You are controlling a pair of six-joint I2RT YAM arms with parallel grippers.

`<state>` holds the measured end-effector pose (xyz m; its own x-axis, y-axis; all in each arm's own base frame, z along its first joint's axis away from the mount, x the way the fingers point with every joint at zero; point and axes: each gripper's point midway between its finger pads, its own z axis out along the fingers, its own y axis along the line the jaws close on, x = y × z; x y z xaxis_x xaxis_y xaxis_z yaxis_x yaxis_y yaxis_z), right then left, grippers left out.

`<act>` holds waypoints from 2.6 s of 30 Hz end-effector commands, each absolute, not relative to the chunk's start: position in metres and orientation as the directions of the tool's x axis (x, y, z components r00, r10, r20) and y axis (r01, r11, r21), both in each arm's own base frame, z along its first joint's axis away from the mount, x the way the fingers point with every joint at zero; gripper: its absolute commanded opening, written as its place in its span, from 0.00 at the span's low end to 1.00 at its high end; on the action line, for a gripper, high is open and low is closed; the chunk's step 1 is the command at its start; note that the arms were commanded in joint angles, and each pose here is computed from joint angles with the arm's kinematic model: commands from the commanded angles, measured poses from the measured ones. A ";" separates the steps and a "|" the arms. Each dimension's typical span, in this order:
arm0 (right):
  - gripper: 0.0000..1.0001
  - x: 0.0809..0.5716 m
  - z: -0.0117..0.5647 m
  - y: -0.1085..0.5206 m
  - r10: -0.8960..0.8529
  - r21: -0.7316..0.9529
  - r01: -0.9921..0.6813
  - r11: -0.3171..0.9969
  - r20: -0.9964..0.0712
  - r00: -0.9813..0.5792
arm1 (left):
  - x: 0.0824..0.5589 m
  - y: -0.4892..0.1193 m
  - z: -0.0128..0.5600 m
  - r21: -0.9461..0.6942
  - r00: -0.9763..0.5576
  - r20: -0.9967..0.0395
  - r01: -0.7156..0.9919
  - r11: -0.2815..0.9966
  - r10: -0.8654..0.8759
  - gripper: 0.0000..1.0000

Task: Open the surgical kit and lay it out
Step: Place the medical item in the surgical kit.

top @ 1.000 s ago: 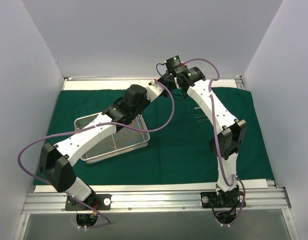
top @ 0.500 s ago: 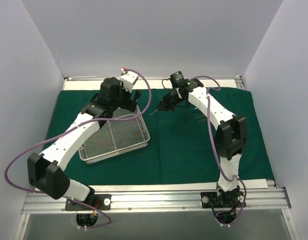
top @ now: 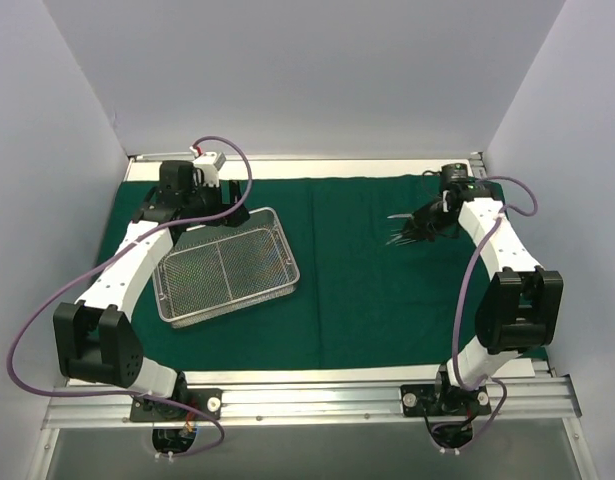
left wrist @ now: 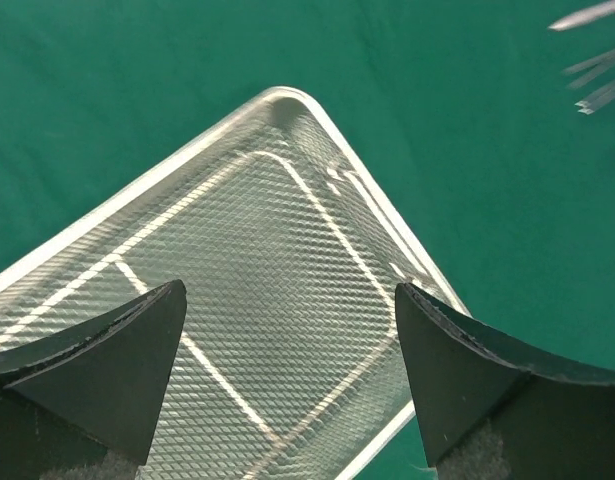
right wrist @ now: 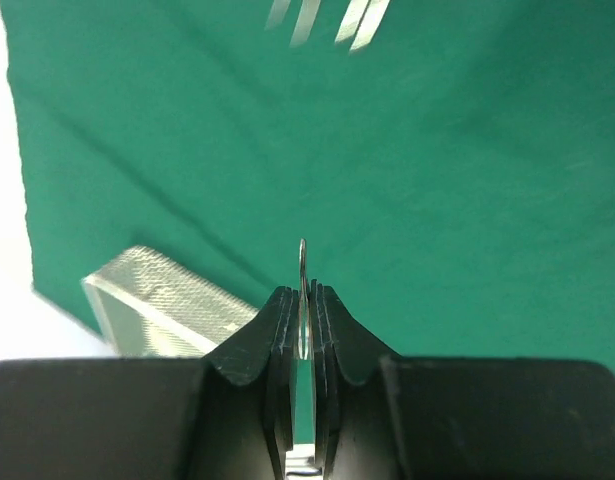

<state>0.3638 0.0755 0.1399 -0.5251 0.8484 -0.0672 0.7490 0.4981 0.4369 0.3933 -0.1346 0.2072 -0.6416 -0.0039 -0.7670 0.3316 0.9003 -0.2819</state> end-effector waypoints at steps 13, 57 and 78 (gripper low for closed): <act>0.00 0.345 0.071 0.026 0.838 0.388 0.772 0.504 -0.001 -0.546 | 0.413 -0.129 0.227 -0.368 -0.658 -0.727 0.130 0.921 -0.197 0.94; 0.03 0.385 0.018 -0.005 0.960 0.368 0.905 0.212 0.096 -0.264 | 0.418 -0.120 0.225 -0.357 -0.721 -0.674 0.133 0.924 -0.157 0.94; 0.18 0.390 0.008 -0.013 0.975 0.345 0.923 0.173 0.073 -0.211 | 0.419 -0.117 0.221 -0.367 -0.729 -0.664 0.123 0.922 -0.167 0.94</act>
